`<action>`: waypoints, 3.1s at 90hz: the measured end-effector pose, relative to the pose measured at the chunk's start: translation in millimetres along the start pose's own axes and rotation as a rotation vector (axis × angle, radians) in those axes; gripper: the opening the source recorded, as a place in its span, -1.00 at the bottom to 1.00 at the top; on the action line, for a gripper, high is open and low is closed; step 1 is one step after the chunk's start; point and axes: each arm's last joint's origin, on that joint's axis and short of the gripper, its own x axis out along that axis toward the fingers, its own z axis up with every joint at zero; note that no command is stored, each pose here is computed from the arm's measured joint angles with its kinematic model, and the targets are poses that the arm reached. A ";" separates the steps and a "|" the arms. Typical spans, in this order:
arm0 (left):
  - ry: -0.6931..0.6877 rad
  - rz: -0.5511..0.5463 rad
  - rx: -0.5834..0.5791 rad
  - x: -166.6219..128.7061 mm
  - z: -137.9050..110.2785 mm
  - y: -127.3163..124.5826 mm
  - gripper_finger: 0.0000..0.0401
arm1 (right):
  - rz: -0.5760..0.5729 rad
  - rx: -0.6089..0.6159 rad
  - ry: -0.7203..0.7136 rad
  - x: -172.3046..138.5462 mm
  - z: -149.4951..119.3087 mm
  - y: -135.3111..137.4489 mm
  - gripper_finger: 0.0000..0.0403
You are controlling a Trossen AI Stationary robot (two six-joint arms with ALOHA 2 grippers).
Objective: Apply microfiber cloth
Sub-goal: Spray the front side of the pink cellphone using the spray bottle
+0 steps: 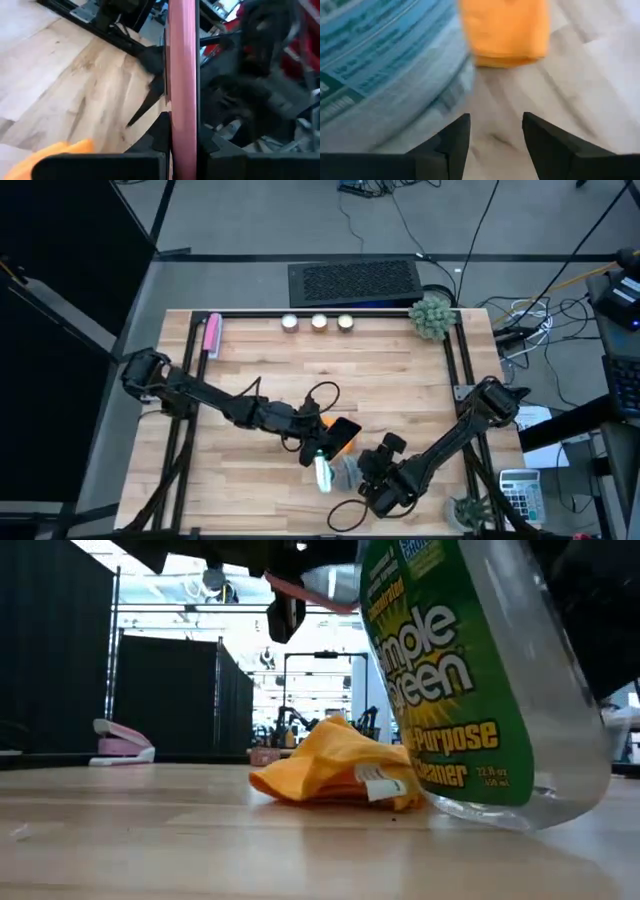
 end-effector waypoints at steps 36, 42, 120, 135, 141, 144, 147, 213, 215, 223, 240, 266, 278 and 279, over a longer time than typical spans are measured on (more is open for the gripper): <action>-0.074 0.008 0.008 -3.7 18.5 6.0 -0.94 | 0.101 -0.033 -0.025 -62.5 -7.6 -23.2 -0.17; -0.059 0.019 0.011 -3.6 17.0 7.0 -0.94 | 0.107 -0.025 -0.027 -66.0 -9.6 -24.0 -0.17; 0.145 0.250 0.179 -76.3 21.2 -19.8 -0.94 | 0.507 0.513 -0.505 -64.8 -108.5 -41.7 0.26; 0.145 0.248 0.179 -76.2 21.0 -20.1 -0.94 | 0.462 0.488 -0.636 -56.3 -100.6 -50.3 0.24; 0.145 0.248 0.179 -76.2 21.0 -20.2 -0.94 | 0.446 0.484 -0.660 -56.9 -95.6 -51.6 0.24; 0.144 0.248 0.179 -76.2 21.0 -20.2 -0.94 | 0.437 0.480 -0.671 -56.9 -93.7 -52.3 0.24; 0.144 0.247 0.179 -76.2 21.1 -20.2 -0.94 | 0.430 0.476 -0.672 -56.3 -91.9 -52.6 0.24; 0.148 0.234 0.205 -76.0 21.3 -20.7 -0.94 | 0.538 0.352 -0.328 -40.6 -57.7 -42.7 0.93; 0.148 0.234 0.205 -76.0 21.3 -20.7 -0.94 | 0.553 0.343 -0.326 -44.0 -55.8 -43.0 0.91; 0.148 0.233 0.205 -76.0 21.2 -20.7 -0.94 | 0.607 0.325 -0.337 -60.2 -49.9 -45.6 0.83; 0.148 0.233 0.206 -75.9 21.2 -20.7 -0.94 | 0.620 0.277 -0.464 -85.8 -44.2 -52.7 0.76; 0.152 0.227 0.214 -75.9 21.1 -20.9 -0.94 | 0.502 0.134 -0.650 -79.4 -15.9 -52.6 0.76; 0.152 0.223 0.234 -75.8 21.4 -21.1 -0.94 | 0.476 0.073 -0.707 -79.8 -6.1 -52.5 0.76; 0.152 0.223 0.234 -75.8 21.4 -21.1 -0.94 | 0.472 0.068 -0.709 -79.5 -5.7 -52.6 0.76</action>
